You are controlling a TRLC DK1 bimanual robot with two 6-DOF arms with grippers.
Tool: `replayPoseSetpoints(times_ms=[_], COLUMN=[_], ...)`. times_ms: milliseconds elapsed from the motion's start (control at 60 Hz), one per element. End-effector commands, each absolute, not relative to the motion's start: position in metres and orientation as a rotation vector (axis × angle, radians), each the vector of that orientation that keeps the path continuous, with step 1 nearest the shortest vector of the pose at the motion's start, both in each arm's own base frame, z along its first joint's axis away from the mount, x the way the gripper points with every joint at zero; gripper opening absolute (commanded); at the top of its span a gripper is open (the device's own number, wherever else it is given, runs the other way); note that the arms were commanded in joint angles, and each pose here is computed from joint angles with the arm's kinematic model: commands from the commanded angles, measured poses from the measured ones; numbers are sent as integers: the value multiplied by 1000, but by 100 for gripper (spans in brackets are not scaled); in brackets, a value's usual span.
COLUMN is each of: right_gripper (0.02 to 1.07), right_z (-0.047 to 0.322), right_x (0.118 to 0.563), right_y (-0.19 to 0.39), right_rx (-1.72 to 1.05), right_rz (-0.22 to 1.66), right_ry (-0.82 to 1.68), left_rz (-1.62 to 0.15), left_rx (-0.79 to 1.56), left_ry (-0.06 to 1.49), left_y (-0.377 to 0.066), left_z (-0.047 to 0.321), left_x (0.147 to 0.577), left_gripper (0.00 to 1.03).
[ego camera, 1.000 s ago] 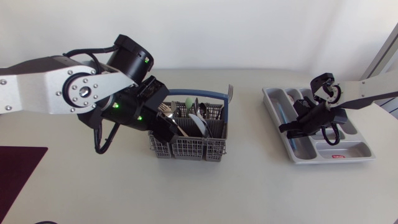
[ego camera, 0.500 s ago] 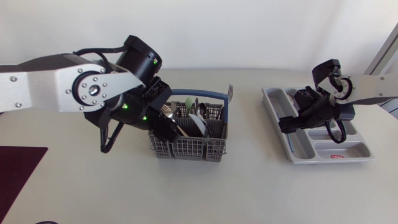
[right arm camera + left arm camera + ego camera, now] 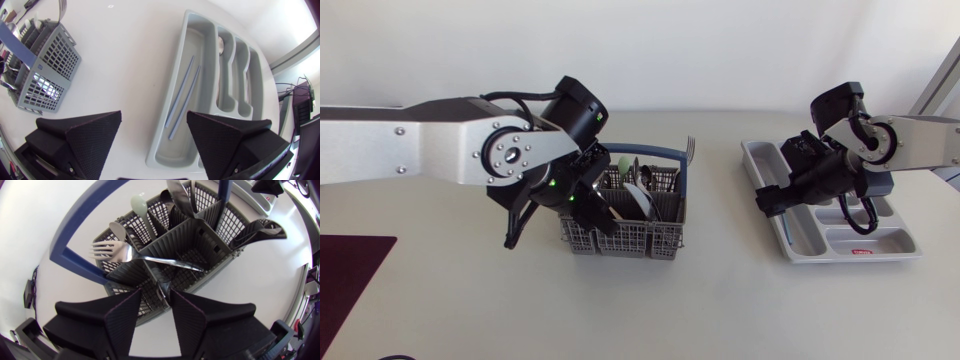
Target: Sort the cutlery from the basket into the organizer compartments.
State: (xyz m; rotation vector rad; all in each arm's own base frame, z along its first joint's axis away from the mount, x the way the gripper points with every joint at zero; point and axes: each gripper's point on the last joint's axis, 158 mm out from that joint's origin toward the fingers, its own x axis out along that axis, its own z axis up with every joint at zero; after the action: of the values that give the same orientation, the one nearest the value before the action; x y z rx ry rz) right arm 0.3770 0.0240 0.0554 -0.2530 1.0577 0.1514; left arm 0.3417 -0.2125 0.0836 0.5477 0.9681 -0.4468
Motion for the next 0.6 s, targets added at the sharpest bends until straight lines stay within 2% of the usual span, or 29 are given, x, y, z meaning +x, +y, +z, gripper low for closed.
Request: replayPoseSetpoints(times_ms=[0, 267, 583], right_gripper=[96, 96, 96], right_z=[51, 52, 50], right_x=[366, 362, 358], right_y=[24, 28, 33], right_rx=[-249, -272, -297], right_rz=[140, 149, 162], right_ry=[1081, 1073, 1071], left_rz=[-431, -437, -461], left_rx=[539, 559, 599], left_ry=[974, 963, 939], left_y=[-218, -224, -234], left_z=[82, 83, 80], left_x=[346, 344, 339], left_gripper=[33, 11, 4])
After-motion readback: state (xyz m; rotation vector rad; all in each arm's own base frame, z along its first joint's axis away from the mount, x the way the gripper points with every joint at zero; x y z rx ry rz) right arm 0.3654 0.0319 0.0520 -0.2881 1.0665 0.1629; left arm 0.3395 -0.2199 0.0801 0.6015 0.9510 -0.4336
